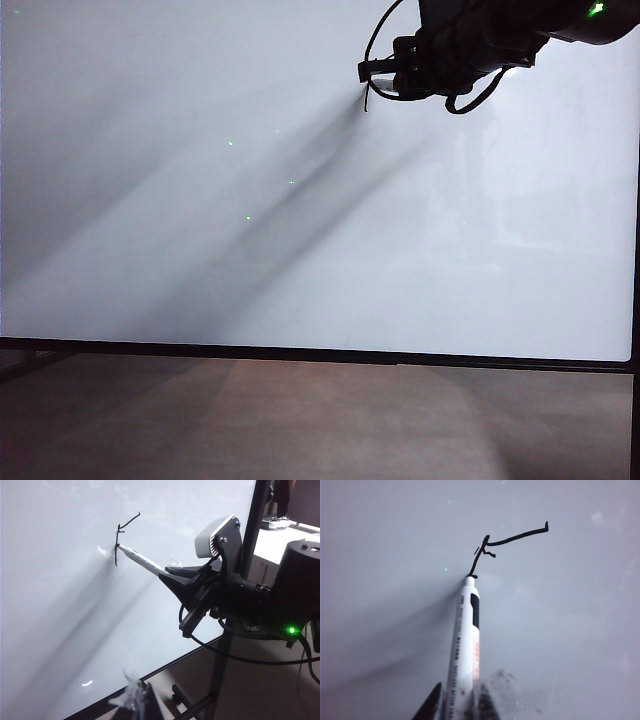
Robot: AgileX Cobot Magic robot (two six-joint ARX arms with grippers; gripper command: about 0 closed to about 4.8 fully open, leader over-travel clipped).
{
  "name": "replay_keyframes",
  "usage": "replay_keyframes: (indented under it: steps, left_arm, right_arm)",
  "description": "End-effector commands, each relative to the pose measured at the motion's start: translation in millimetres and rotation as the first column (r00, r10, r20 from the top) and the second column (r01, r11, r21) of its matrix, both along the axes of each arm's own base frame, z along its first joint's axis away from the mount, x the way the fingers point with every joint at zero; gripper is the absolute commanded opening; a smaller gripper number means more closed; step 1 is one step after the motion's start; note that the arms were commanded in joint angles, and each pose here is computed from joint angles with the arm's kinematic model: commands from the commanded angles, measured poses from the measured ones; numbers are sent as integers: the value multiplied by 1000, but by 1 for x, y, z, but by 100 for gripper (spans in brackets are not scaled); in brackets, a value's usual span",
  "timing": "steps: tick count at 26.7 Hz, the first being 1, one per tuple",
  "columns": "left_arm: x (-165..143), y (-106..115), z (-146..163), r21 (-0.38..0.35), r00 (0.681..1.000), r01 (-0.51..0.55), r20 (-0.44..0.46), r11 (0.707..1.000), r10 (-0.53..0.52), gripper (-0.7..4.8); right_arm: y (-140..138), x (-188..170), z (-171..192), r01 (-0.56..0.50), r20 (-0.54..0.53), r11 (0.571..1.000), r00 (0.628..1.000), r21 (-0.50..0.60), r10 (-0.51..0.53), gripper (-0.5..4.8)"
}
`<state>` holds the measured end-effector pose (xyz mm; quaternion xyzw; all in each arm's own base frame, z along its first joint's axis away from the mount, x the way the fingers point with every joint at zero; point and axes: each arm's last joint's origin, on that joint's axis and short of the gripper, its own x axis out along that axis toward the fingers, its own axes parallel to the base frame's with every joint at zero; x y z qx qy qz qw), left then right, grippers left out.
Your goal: Reach to the right to find the marker pen, pick it up, and write the number 6 on the whiteboard.
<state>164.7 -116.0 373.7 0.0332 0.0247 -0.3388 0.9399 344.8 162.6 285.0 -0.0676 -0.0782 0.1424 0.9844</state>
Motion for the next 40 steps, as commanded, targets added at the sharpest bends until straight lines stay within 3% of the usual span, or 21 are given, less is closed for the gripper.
replay_keyframes:
  steps: [1,17,32,40]
  left_arm:
    - [-1,0,3,-12,1000,3,18,1000,-3,-7]
    - [-1,0,4,-15,1000,3,23,1000,-3,-7]
    - [-1,0,4,-16,1000,3,24,1000,-2,-7]
    - [-1,0,4,-17,1000,3,25,1000,-2,-7]
  right_arm:
    - [-1,0,4,4,25,1000,1000,11,-4,-1]
    - [-8,-4,9,186,-32,982,982,11,-186,-1]
    - [-12,-6,10,270,-63,963,961,-4,-270,-1]
    - [-12,-7,9,262,-76,965,962,-16,-262,-1]
